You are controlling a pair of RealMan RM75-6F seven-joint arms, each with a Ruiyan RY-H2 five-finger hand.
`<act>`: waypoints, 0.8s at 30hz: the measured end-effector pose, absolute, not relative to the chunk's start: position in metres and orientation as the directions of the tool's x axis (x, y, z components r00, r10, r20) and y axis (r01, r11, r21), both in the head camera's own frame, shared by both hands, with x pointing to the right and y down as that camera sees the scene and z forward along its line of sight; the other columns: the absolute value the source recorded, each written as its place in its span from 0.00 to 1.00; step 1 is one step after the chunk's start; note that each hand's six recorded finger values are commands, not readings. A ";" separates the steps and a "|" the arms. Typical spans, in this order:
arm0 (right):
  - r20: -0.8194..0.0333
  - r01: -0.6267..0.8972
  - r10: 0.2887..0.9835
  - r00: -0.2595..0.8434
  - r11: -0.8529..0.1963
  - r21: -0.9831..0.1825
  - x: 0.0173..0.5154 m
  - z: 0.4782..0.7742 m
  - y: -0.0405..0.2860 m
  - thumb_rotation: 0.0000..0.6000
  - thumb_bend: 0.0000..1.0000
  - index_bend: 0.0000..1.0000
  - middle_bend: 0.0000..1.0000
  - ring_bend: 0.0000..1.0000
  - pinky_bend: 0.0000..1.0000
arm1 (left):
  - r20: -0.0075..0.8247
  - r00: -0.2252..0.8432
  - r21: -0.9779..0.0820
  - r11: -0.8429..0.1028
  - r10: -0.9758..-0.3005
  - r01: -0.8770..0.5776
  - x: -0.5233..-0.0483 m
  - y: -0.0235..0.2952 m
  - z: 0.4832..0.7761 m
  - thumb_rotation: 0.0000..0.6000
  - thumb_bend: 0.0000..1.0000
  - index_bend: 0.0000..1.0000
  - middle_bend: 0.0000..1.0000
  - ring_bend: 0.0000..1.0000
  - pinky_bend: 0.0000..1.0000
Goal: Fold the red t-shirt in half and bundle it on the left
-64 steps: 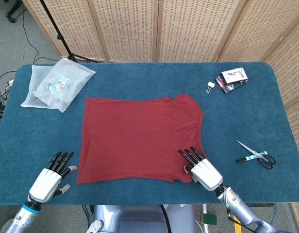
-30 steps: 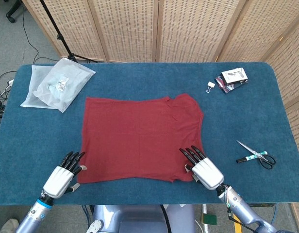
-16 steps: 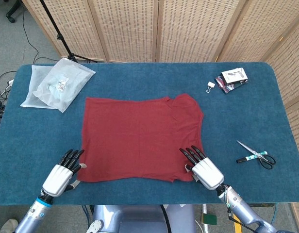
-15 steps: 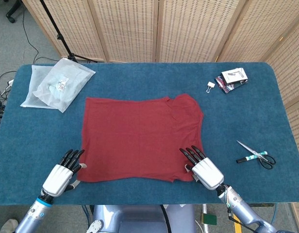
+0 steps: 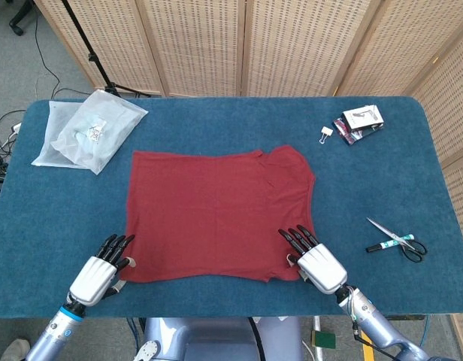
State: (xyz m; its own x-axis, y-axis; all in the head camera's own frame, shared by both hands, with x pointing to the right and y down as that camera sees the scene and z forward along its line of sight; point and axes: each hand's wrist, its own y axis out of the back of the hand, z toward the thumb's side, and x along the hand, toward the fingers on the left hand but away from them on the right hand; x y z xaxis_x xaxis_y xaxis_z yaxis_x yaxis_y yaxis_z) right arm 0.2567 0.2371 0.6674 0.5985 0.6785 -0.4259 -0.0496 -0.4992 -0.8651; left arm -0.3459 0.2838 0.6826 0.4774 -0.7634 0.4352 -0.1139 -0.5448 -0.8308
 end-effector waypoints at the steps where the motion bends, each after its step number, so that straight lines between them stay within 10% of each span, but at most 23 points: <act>1: -0.426 -0.049 0.679 0.598 -0.499 -0.865 0.257 0.667 0.237 1.00 0.67 0.57 0.00 0.00 0.00 | 0.438 0.477 -0.828 -0.549 -0.762 -0.117 -0.346 0.284 0.683 1.00 0.40 0.48 0.00 0.00 0.00; 24: -0.431 -0.053 0.672 0.602 -0.505 -0.861 0.257 0.668 0.238 1.00 0.71 0.58 0.00 0.00 0.00 | 0.457 0.480 -0.795 -0.586 -0.749 -0.157 -0.341 0.285 0.688 1.00 0.62 0.67 0.00 0.00 0.00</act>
State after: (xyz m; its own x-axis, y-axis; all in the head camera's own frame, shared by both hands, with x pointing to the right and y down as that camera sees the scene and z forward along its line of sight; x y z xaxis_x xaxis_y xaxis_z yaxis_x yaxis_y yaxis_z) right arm 0.2567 0.2381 0.6679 0.6019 0.6721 -0.4313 -0.0530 -0.5052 -0.8614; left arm -0.3413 0.2851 0.6880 0.4797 -0.7489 0.4573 -0.1568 -0.5859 -0.7951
